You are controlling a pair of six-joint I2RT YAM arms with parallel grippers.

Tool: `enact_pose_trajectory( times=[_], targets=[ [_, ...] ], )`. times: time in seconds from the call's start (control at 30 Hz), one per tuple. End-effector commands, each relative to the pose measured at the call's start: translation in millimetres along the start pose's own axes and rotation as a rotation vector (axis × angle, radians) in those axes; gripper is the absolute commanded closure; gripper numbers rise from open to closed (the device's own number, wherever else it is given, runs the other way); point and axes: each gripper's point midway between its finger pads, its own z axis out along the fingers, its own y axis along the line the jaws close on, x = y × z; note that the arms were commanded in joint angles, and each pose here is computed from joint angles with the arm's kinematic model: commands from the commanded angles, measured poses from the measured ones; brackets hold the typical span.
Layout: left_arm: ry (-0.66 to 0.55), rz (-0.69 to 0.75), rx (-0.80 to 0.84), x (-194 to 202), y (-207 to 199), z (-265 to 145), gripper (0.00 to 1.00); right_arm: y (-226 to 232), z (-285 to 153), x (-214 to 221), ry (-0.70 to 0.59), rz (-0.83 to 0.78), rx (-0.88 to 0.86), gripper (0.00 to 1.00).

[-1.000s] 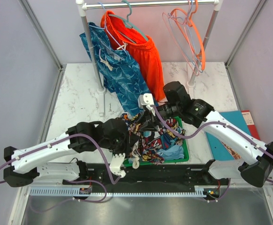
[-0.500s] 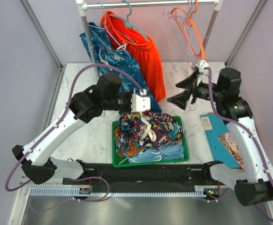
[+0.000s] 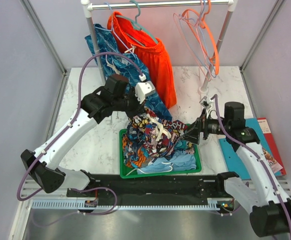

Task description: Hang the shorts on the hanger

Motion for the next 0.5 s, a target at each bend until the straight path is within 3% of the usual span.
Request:
enact_pose_trajectory(
  times=[0.0,0.13,0.47],
  targets=[
    [-0.1,-0.073,-0.006,-20.8,0.8,-8.6,0.98,-22.9,13.7,14.2,0.031,0.159,0.021,0.02],
    [-0.107,-0.088,-0.008,-20.8,3.6,-11.1,0.98,-25.1,24.0,30.1,0.046,0.222,-0.011,0.02],
    [-0.121,-0.112,0.005,-23.5,5.7,-12.3,0.98,-15.3,64.7,40.0,0.032,0.202,-0.055,0.02]
  ],
)
